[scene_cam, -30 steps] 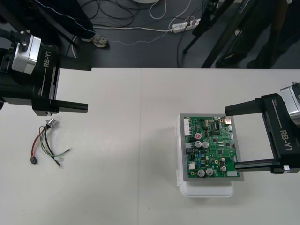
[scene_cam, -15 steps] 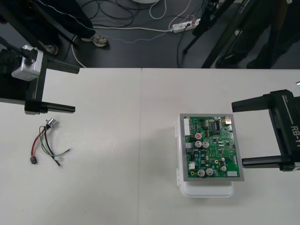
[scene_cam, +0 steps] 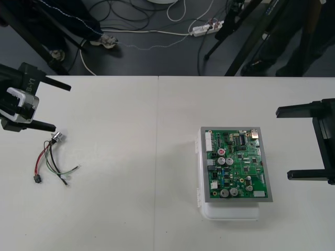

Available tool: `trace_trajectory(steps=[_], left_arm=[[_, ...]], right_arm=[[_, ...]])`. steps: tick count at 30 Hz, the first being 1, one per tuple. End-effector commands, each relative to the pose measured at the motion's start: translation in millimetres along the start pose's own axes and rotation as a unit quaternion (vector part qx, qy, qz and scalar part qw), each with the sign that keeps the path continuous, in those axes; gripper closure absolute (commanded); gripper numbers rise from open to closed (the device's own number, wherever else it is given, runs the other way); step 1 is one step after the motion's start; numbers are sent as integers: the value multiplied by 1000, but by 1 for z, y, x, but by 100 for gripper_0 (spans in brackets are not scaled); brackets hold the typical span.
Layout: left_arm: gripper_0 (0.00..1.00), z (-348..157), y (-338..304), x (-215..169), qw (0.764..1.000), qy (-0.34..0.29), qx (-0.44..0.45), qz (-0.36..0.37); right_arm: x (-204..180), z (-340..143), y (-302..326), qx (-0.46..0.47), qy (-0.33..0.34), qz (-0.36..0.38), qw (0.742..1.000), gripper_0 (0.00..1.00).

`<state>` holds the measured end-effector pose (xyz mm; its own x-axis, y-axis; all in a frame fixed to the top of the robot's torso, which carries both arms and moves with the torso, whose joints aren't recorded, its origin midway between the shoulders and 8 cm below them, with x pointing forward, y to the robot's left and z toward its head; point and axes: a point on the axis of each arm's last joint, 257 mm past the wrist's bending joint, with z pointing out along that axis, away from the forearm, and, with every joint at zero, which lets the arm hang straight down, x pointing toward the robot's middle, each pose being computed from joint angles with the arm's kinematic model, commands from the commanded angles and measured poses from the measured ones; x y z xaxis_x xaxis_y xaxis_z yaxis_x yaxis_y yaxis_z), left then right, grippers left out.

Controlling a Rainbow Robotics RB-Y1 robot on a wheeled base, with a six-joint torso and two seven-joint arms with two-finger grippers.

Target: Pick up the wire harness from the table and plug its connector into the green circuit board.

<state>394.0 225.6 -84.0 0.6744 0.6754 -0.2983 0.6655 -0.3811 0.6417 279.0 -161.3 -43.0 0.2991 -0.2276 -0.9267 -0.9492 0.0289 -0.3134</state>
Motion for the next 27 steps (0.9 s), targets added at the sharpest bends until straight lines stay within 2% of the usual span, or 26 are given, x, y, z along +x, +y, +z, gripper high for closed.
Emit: trace_trajectory(steps=[1,6,16,27], left_arm=[[14,-18,-16,27,994,55,49,78],[15,-19,-20,48,980,92,73,162],[14,-14,-30,73,948,118,108,274],[14,-17,-44,120,888,165,159,399]], right_arm=[[-1,-18,9,17,-11,-5,1000,0],[-6,-21,16,22,-33,-1,999,0],[-25,-15,22,17,-69,-14,997,0],[-29,-3,28,-2,-93,-1,996,0]])
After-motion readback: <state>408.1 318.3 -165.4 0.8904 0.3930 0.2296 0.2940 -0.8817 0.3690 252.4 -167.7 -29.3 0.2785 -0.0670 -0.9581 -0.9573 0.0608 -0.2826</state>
